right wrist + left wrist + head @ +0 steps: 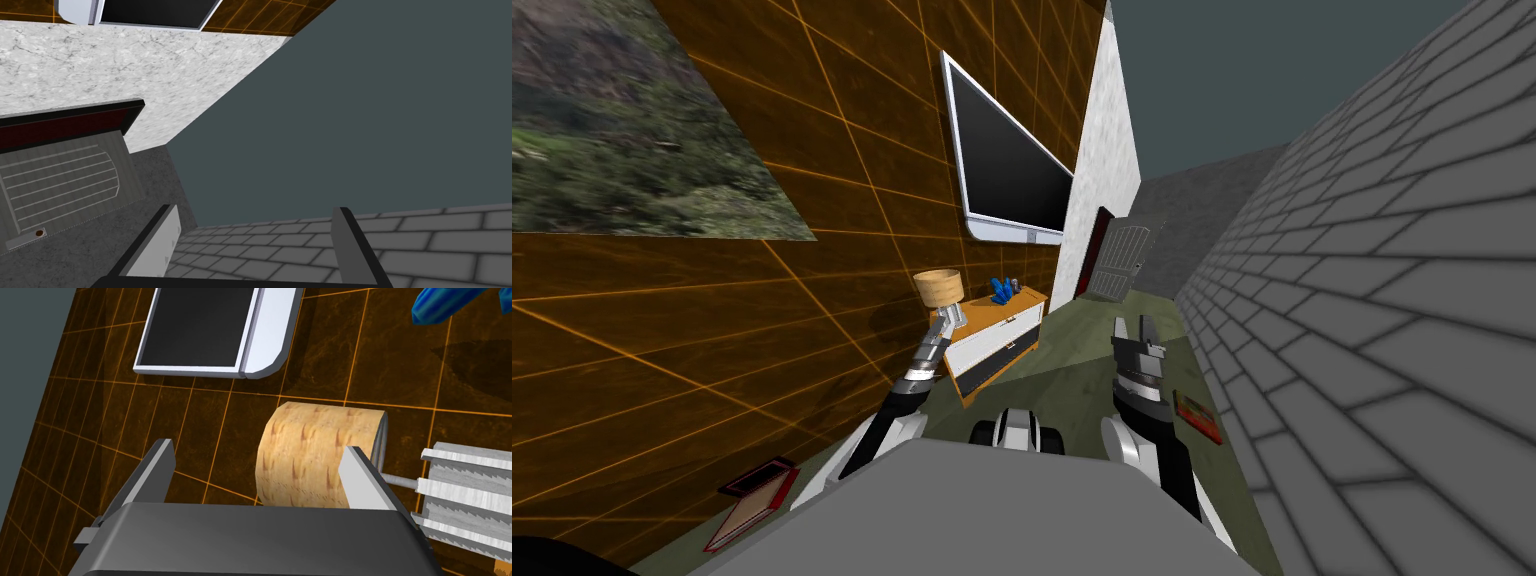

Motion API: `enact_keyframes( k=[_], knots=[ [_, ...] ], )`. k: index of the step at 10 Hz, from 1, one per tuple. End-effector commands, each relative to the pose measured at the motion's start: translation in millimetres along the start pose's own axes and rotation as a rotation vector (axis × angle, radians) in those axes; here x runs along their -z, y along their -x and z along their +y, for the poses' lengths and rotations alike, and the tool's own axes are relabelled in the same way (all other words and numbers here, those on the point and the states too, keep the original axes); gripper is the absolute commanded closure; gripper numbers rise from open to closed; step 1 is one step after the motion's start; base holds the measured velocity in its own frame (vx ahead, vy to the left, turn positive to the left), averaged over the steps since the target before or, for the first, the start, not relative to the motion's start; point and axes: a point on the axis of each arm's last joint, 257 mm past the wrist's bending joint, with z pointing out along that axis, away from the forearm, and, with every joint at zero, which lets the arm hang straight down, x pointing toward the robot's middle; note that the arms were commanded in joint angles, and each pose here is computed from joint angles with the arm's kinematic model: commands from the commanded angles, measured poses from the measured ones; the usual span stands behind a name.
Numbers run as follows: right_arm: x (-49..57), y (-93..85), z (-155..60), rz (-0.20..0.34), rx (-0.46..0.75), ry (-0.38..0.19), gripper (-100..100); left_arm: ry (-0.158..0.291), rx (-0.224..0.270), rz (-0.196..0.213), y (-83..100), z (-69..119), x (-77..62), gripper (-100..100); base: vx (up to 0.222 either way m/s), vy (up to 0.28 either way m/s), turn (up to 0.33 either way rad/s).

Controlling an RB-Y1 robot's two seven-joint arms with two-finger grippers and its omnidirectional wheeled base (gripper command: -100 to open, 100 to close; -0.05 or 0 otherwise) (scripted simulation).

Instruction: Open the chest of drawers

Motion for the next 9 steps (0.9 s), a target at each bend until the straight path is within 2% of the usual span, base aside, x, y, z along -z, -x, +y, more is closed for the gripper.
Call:
enact_keyframes(
  k=[1, 6, 9],
  knots=[
    [-0.1, 0.0, 0.1, 0.000, 0.000, 0.000, 0, 0.023, 0.007, -0.001, 2.2, 19.8, 12.4, -100, 0.125, -0.068, 0.068],
    [-0.1, 0.0, 0.0, 0.000, 0.000, 0.000, 0, 0.062, 0.015, -0.009, 9.5, 47.7, 30.8, -100, 0.116, -0.068, 0.062],
    [-0.1, 0.0, 0.1, 0.000, 0.000, 0.000, 0, 0.080, 0.025, -0.022, 17.6, 66.1, 46.9, -100, 0.130, -0.061, 0.074]
  ],
)
